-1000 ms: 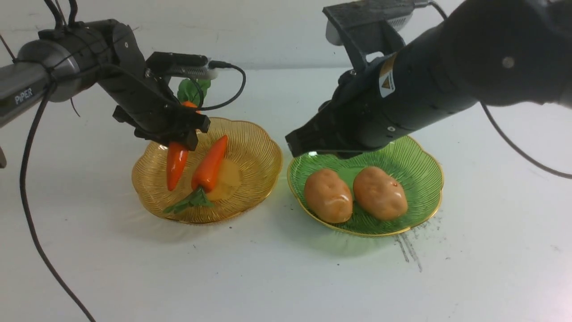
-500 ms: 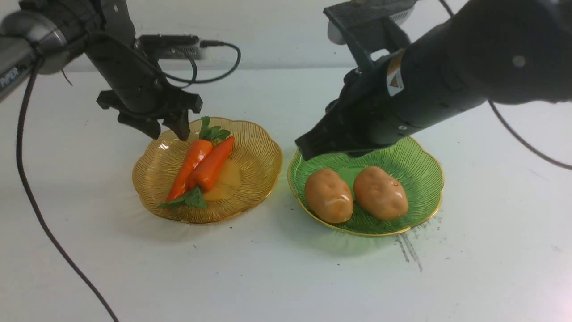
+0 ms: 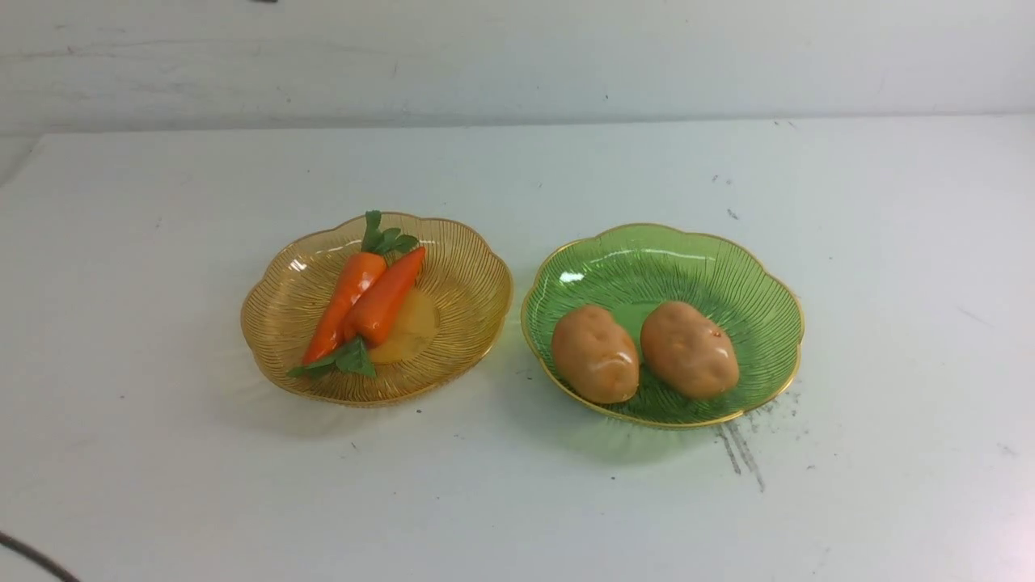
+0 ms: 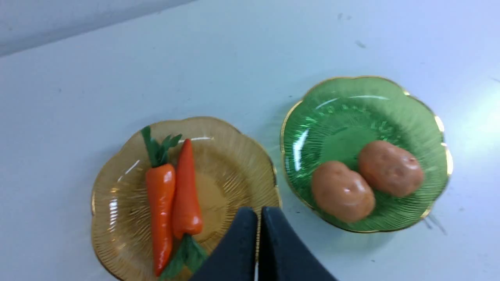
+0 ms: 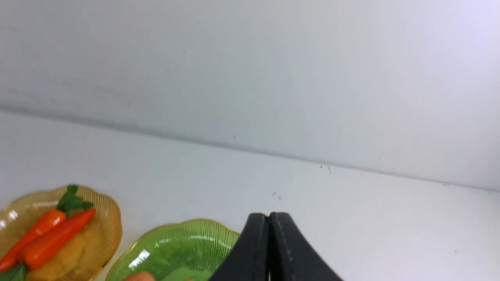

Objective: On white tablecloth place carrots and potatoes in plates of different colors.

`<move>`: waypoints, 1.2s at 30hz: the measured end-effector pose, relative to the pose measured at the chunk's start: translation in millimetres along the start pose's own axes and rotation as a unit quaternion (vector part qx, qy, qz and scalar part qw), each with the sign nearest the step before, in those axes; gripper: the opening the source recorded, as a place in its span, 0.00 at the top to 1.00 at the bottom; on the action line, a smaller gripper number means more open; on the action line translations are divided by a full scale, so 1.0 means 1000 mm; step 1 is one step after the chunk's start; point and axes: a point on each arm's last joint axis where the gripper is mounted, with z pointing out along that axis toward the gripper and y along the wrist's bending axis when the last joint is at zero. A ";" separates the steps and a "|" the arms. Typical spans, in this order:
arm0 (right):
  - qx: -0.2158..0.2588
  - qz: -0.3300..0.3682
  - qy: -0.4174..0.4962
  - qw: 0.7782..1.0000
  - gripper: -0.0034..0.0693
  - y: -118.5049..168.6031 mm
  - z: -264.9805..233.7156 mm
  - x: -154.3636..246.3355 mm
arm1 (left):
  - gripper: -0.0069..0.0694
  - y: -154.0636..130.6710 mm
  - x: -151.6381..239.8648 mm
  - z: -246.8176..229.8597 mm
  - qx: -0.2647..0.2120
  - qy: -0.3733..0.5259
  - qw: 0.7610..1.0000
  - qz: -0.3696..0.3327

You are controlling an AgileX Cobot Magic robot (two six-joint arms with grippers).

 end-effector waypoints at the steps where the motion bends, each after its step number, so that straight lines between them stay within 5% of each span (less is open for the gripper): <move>1: 0.000 0.009 -0.010 1.000 0.97 -0.007 -0.008 0.007 | 0.91 -0.007 0.005 -0.011 0.006 -0.006 1.000 0.006; 8: -0.030 0.054 -0.138 0.988 0.97 -0.045 -0.052 0.077 | 0.91 -0.030 0.076 -0.072 0.023 -0.028 0.999 0.023; 14: -0.081 0.031 -0.238 0.967 0.97 -0.046 -0.056 0.131 | 0.91 -0.030 0.156 -0.092 0.004 -0.097 0.995 0.014; 22: -0.130 0.059 -0.254 0.956 0.97 -0.040 -0.050 0.162 | 0.91 -0.030 0.275 -0.095 0.000 -0.190 0.982 0.002; 28: -0.127 0.046 -0.261 0.956 0.97 -0.040 -0.050 0.162 | 0.91 -0.028 0.321 -0.078 0.001 -0.241 0.970 -0.014; 36: -0.126 0.040 -0.266 0.955 0.97 -0.040 -0.050 0.161 | 0.91 -0.028 0.328 -0.075 0.003 -0.282 0.959 -0.019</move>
